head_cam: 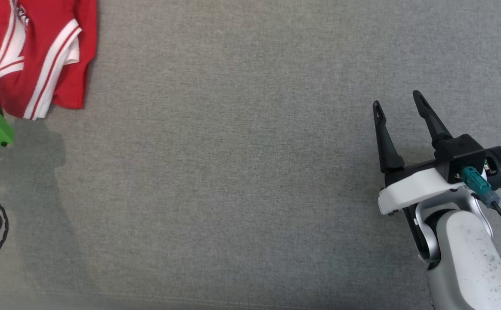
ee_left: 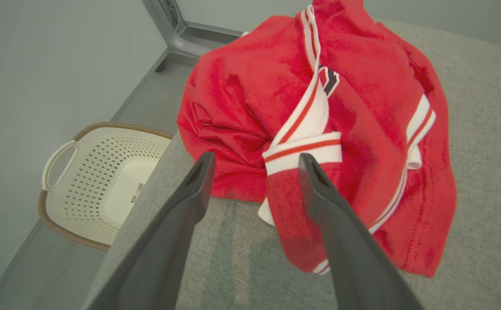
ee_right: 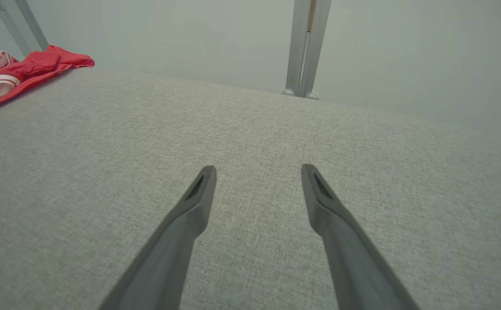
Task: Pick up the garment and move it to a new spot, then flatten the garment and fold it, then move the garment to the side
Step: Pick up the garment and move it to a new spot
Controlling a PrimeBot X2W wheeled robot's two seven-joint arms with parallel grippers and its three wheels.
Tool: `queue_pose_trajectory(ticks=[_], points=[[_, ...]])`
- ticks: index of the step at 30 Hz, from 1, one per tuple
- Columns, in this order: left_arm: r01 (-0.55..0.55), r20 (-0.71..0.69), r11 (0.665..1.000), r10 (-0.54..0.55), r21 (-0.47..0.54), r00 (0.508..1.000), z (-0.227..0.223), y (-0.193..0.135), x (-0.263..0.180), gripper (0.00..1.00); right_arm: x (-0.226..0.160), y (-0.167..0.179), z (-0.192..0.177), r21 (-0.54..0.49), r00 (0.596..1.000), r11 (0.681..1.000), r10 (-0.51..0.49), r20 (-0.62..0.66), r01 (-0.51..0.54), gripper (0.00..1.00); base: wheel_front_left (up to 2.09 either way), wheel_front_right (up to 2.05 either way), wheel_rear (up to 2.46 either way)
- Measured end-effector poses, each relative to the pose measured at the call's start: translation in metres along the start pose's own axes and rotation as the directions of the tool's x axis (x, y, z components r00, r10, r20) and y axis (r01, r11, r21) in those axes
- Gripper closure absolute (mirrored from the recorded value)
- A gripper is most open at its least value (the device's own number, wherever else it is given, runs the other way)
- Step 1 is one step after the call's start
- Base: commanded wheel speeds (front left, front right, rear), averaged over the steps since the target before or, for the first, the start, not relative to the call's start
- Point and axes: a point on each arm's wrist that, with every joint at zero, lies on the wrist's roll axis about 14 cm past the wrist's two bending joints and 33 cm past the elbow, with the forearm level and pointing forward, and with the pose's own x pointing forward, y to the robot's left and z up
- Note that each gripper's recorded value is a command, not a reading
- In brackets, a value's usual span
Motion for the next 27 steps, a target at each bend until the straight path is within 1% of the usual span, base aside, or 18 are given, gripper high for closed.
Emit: queue_pose_trajectory(ticks=[4,6,7,8,10,11,15,19,23,27], points=[[0.040,-0.147,0.999,-0.042,-0.019,0.988,-0.042,-0.021,0.020,0.00,-0.003,-0.013,-0.020,0.004,0.998,0.999,-0.031,-0.048,0.032,0.00,0.00,0.00,0.00],[0.057,-0.180,0.998,-0.061,-0.030,0.982,-0.051,-0.028,0.026,0.00,-0.005,-0.017,-0.027,0.005,0.997,0.999,-0.043,-0.064,0.043,0.00,0.00,0.00,0.00],[0.061,-0.185,0.998,-0.066,-0.033,0.980,-0.052,-0.032,0.030,0.03,-0.005,-0.019,-0.029,0.005,0.996,0.999,-0.048,-0.070,0.048,0.00,0.00,0.00,0.00],[0.066,-0.187,0.997,-0.071,-0.032,0.980,-0.053,-0.034,0.032,0.49,-0.006,-0.020,-0.030,0.005,0.996,0.999,-0.051,-0.073,0.051,0.00,0.00,0.00,0.00],[0.078,-0.190,0.996,-0.082,-0.031,0.978,-0.054,-0.039,0.035,0.86,-0.008,-0.022,-0.032,0.009,0.996,0.998,-0.056,-0.074,0.057,0.00,0.00,0.00,0.00],[0.085,-0.184,0.996,-0.090,-0.032,0.979,-0.053,-0.041,0.035,1.00,-0.008,-0.022,-0.031,0.011,0.996,0.998,-0.057,-0.073,0.058,0.00,0.00,0.00,0.00],[0.092,-0.143,0.996,-0.091,-0.001,0.985,-0.042,-0.039,0.031,1.00,-0.010,-0.023,-0.025,0.019,0.997,0.998,-0.059,-0.055,0.060,0.00,0.00,0.00,0.00],[0.092,-0.077,0.995,-0.088,0.050,0.993,-0.017,-0.033,0.023,1.00,-0.016,-0.025,-0.015,0.032,0.997,0.997,-0.072,-0.029,0.073,0.00,0.00,0.00,0.00],[0.114,0.026,0.988,-0.117,0.106,0.993,0.024,-0.038,0.009,1.00,-0.029,-0.028,-0.007,0.051,0.996,0.995,-0.090,-0.011,0.091,0.00,0.00,0.00,0.00],[0.146,0.156,0.975,-0.172,0.166,0.973,0.076,-0.051,-0.013,1.00,-0.047,-0.033,0.000,0.081,0.993,0.989,-0.122,0.008,0.121,0.00,0.00,0.00,0.00]])
